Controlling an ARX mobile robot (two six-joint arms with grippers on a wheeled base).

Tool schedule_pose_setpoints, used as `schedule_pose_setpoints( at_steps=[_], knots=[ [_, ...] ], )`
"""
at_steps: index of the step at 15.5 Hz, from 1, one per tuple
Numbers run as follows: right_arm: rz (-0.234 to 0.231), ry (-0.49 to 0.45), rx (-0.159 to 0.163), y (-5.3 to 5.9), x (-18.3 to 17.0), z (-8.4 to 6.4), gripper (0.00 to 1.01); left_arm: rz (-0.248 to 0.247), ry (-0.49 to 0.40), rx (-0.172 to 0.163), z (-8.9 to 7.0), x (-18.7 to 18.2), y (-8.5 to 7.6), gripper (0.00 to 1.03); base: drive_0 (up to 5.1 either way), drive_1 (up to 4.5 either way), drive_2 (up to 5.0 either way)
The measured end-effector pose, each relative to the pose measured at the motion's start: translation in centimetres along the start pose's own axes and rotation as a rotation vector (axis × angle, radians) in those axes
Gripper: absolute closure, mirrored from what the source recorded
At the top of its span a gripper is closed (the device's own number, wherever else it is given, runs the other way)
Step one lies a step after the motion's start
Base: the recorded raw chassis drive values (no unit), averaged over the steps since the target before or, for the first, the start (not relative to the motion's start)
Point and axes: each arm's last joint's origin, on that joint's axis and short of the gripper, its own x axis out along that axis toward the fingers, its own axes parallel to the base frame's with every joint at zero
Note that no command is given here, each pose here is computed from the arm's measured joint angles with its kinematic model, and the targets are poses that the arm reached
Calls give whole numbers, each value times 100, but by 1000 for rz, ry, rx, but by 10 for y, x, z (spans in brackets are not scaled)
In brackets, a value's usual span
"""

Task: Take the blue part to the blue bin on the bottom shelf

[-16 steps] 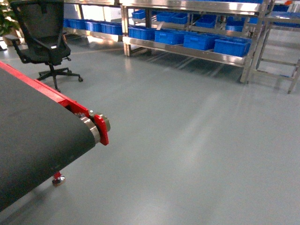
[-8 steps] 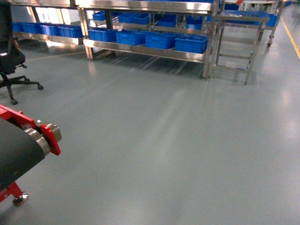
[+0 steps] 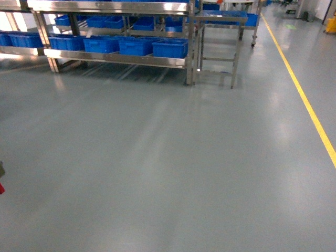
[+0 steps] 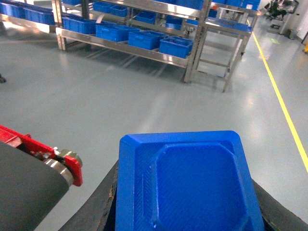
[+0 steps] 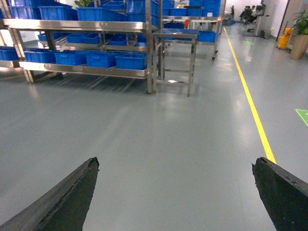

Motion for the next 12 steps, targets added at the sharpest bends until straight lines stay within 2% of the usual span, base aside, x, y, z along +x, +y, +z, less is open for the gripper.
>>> schedule_pose_setpoints(
  at_steps=[8,9,12],
  knots=[
    [0,0,0,0,0,0,3,0,0,0,0,0,0,59,-146,-146,-146],
    [0,0,0,0,0,0,3,-1,0,0,0,0,0,59,-28,111,-167],
    [0,0,0,0,0,0,3,-1,-4,-2,0,0,0,59,12,416,-391]
  ],
)
